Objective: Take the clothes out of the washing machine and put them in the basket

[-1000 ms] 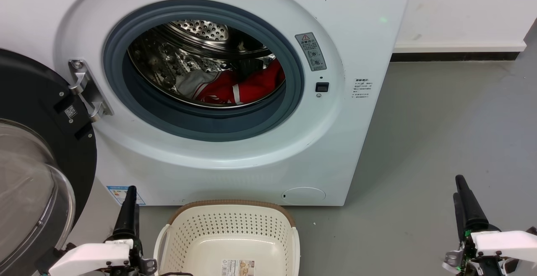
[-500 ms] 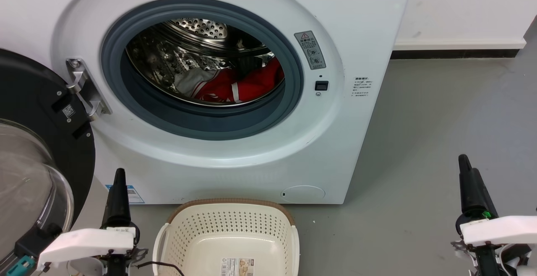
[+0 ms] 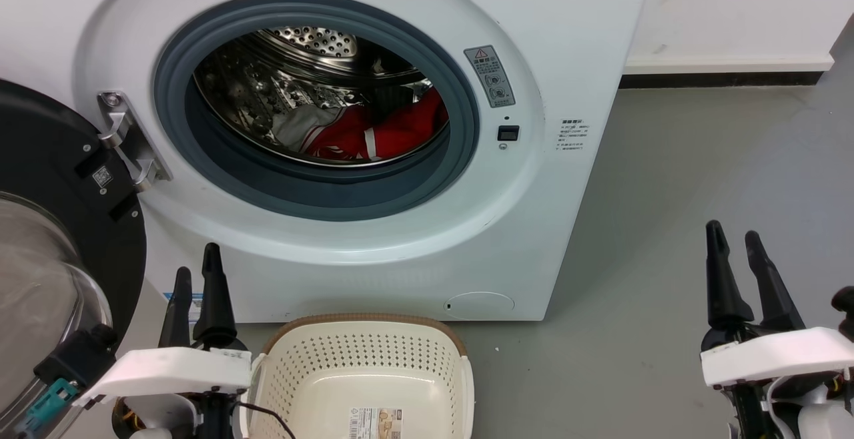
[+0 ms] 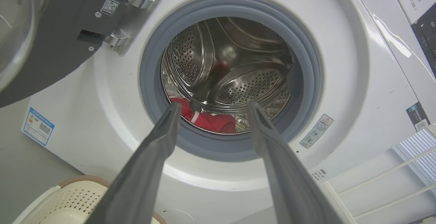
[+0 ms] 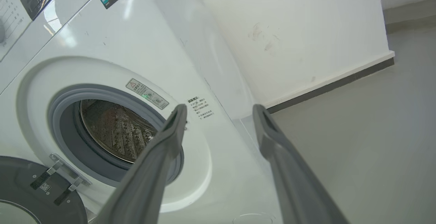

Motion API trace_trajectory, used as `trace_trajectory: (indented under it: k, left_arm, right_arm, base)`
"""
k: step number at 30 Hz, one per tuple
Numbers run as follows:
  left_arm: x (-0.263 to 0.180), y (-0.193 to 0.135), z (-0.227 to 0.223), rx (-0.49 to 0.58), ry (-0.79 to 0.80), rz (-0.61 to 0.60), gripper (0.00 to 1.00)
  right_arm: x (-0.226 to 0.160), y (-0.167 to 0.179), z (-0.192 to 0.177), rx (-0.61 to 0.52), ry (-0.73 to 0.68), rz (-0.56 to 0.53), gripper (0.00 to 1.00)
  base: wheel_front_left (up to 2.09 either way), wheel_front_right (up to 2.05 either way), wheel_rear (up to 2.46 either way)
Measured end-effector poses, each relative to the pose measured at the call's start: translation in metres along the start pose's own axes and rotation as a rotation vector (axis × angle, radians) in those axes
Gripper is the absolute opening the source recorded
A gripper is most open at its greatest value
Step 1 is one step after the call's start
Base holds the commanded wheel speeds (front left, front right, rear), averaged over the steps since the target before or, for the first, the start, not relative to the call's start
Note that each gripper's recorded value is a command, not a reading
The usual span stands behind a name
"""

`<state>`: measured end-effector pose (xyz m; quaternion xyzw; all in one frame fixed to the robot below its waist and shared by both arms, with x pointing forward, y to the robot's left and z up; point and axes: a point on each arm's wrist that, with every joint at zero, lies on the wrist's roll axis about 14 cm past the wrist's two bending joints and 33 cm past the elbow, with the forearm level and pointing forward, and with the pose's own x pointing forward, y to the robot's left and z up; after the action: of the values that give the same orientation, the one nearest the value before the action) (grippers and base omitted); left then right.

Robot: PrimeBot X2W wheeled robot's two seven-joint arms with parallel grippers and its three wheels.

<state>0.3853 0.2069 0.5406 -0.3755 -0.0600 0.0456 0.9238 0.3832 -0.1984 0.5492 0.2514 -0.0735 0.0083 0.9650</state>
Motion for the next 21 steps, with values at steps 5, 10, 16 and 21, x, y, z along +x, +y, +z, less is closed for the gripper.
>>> trace_trajectory:
  k: [5, 10, 16, 21]
  left_arm:
    - [-0.001, -0.008, -0.001, 0.116, -0.007, -0.019, 1.00]
    - [-0.001, -0.026, -0.005, 0.226, -0.017, -0.073, 1.00]
    - [-0.002, -0.036, -0.005, 0.311, -0.039, -0.095, 1.00]
    - [-0.003, -0.040, -0.010, 0.388, -0.036, -0.112, 1.00]
  right_arm:
    - [0.001, 0.010, 0.002, -0.101, -0.011, 0.037, 1.00]
    - [0.001, 0.016, 0.004, -0.183, -0.021, 0.060, 1.00]
    - [0.001, 0.021, 0.002, -0.281, -0.021, 0.082, 1.00]
    - [0.002, 0.022, 0.000, -0.346, -0.020, 0.091, 1.00]
  base:
    - [0.00, 0.00, 0.00]
    - [0.00, 0.00, 0.00]
    - [0.00, 0.00, 0.00]
    - [0.00, 0.00, 0.00]
